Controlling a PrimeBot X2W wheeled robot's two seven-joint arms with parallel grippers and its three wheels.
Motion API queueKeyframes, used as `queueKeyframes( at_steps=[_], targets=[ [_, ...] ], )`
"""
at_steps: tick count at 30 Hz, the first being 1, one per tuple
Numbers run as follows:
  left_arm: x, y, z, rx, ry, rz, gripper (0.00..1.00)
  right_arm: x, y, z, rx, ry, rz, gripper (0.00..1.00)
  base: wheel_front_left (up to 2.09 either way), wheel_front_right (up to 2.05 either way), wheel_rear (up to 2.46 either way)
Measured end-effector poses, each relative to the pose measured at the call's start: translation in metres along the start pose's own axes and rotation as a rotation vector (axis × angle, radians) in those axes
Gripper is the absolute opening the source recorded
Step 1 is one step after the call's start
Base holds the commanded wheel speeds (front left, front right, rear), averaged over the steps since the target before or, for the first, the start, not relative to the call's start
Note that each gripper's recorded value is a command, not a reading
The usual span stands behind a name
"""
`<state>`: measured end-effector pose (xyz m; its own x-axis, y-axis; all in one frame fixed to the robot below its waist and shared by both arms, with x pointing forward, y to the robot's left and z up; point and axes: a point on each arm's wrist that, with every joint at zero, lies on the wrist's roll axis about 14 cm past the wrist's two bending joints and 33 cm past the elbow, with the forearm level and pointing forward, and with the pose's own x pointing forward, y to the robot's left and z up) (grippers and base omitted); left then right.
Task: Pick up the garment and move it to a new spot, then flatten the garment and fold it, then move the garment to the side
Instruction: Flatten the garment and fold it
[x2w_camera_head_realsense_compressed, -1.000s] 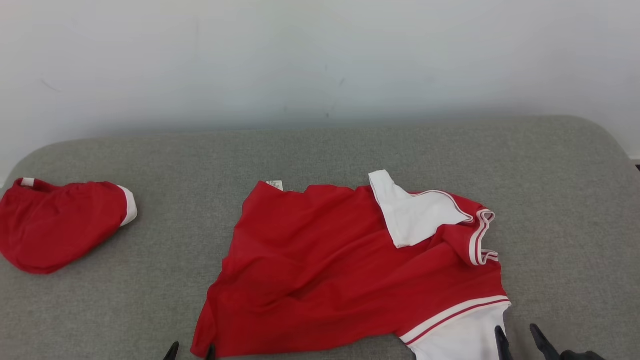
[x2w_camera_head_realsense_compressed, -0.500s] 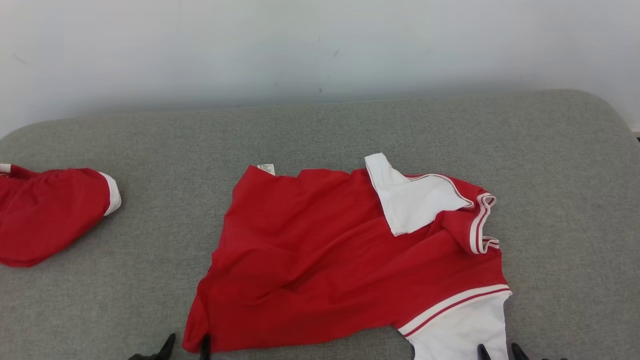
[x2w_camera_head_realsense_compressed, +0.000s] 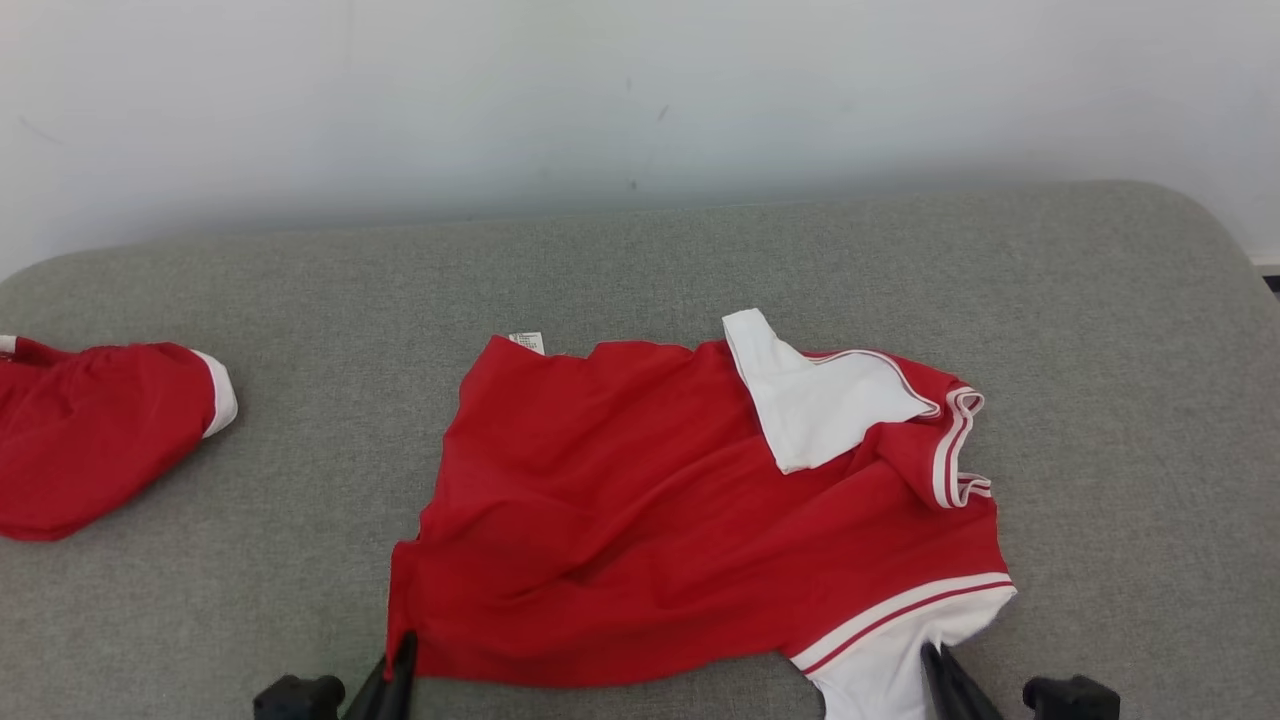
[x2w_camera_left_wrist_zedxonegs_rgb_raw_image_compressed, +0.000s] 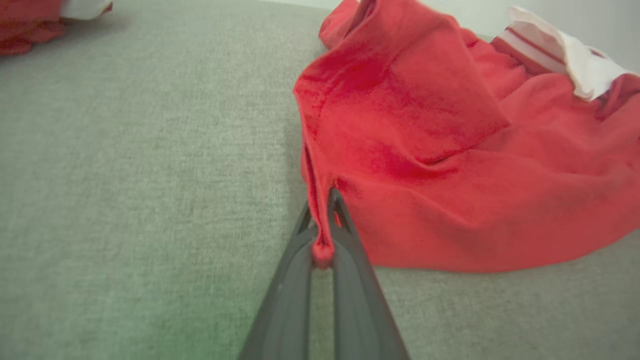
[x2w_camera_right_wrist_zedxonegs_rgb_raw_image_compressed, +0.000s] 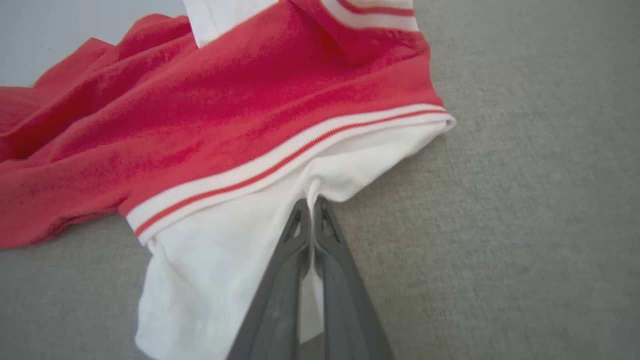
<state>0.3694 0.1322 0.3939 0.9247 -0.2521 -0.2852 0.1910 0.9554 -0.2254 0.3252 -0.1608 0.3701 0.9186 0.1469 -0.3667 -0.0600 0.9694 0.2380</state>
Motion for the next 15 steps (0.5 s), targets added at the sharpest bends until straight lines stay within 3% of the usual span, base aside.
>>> queueKeyframes(
  at_steps=[8,12,13,14,15],
  targets=[
    [0.021,-0.005,0.090,0.084,-0.239,-0.064,0.00,0.020,0.016,0.098,-0.048,-0.271,0.089,0.00,0.00,0.00,0.00],
    [0.049,-0.030,0.159,0.138,-0.361,-0.158,0.00,0.037,0.017,0.165,-0.070,-0.412,0.119,0.00,0.00,0.00,0.00],
    [0.049,-0.030,0.159,0.138,-0.361,-0.158,0.00,0.037,0.017,0.165,-0.070,-0.412,0.119,0.00,0.00,0.00,0.00],
    [0.062,-0.041,0.191,0.150,-0.409,-0.196,0.00,0.048,0.018,0.192,-0.068,-0.458,0.129,0.00,0.00,0.00,0.00],
    [0.062,-0.041,0.191,0.150,-0.409,-0.196,0.00,0.048,0.018,0.192,-0.068,-0.458,0.129,0.00,0.00,0.00,0.00]
  ],
)
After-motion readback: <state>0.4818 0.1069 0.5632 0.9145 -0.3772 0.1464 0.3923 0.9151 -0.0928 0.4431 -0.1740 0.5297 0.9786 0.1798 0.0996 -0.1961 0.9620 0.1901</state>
